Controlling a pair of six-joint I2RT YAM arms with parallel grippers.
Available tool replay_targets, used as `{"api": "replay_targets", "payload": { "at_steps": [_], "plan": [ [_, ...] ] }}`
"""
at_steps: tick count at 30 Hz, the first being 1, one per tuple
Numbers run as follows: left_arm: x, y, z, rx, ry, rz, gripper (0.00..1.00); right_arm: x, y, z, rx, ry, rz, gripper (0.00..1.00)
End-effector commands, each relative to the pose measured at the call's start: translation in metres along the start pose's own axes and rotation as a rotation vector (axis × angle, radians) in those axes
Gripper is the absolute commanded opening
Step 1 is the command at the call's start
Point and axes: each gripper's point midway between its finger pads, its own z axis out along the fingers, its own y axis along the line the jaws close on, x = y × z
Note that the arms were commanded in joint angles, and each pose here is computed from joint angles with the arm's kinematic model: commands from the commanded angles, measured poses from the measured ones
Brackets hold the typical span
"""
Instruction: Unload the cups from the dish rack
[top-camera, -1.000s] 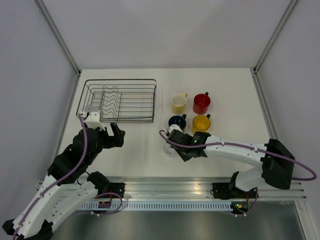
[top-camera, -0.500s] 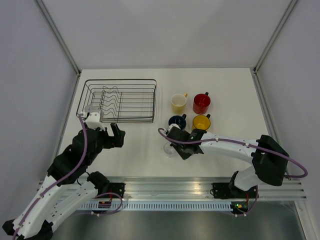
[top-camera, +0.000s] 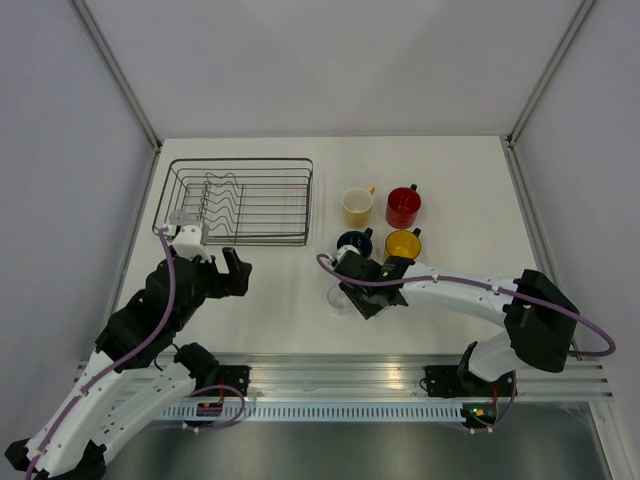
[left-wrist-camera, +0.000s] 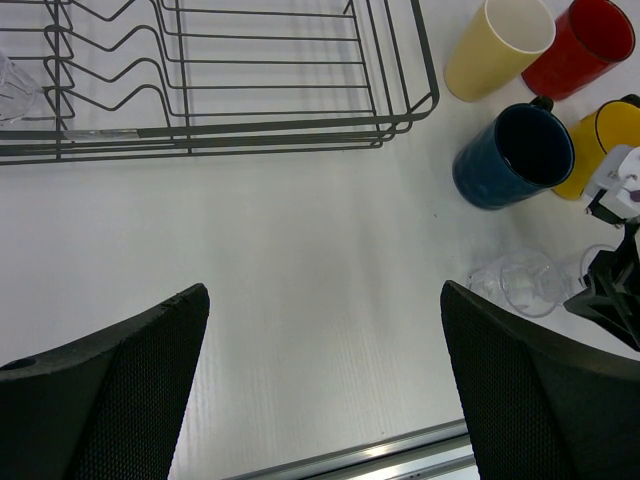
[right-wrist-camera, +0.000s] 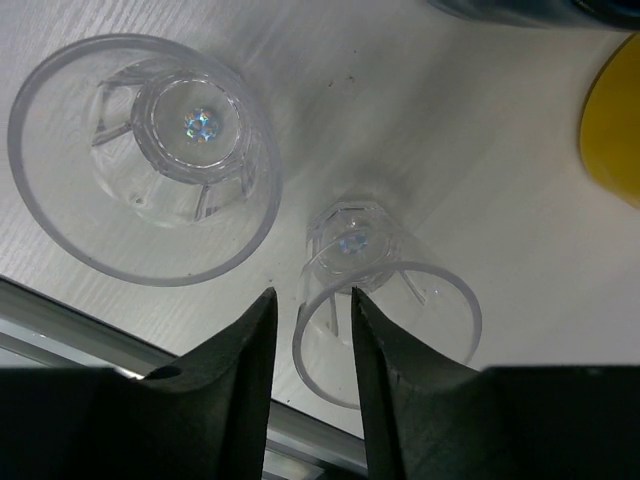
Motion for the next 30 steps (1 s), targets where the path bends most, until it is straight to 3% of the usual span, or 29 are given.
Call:
{"api": "replay_targets", "payload": {
  "at_steps": [1, 5, 9, 18, 24, 30],
  "plan": [
    [-0.008, -0.002, 0.001, 0.012, -0.03, 0.025, 1.0, -0.016, -0.004, -0.018, -0.002, -0.069, 0.02, 0.43],
    [-0.01, 0.004, 0.005, -0.04, -0.031, 0.002, 1.0, -0.029, -0.008, -0.048, -0.019, -0.16, 0.044, 0.48],
    [-0.013, 0.017, 0.012, -0.123, -0.024, -0.046, 1.0, -0.048, -0.011, -0.083, -0.059, -0.294, 0.062, 0.65],
    [-0.022, 0.052, 0.026, -0.373, -0.011, -0.245, 1.0, -0.08, -0.033, -0.134, -0.041, -0.61, 0.155, 0.84],
    [-0.042, 0.073, 0.043, -0.514, -0.023, -0.313, 1.0, -0.08, -0.025, -0.147, -0.129, -0.696, 0.153, 0.86],
    [-0.063, 0.101, 0.075, -0.585, 0.016, -0.293, 1.0, -0.077, -0.028, -0.152, -0.127, -0.729, 0.135, 0.86]
  ]
}}
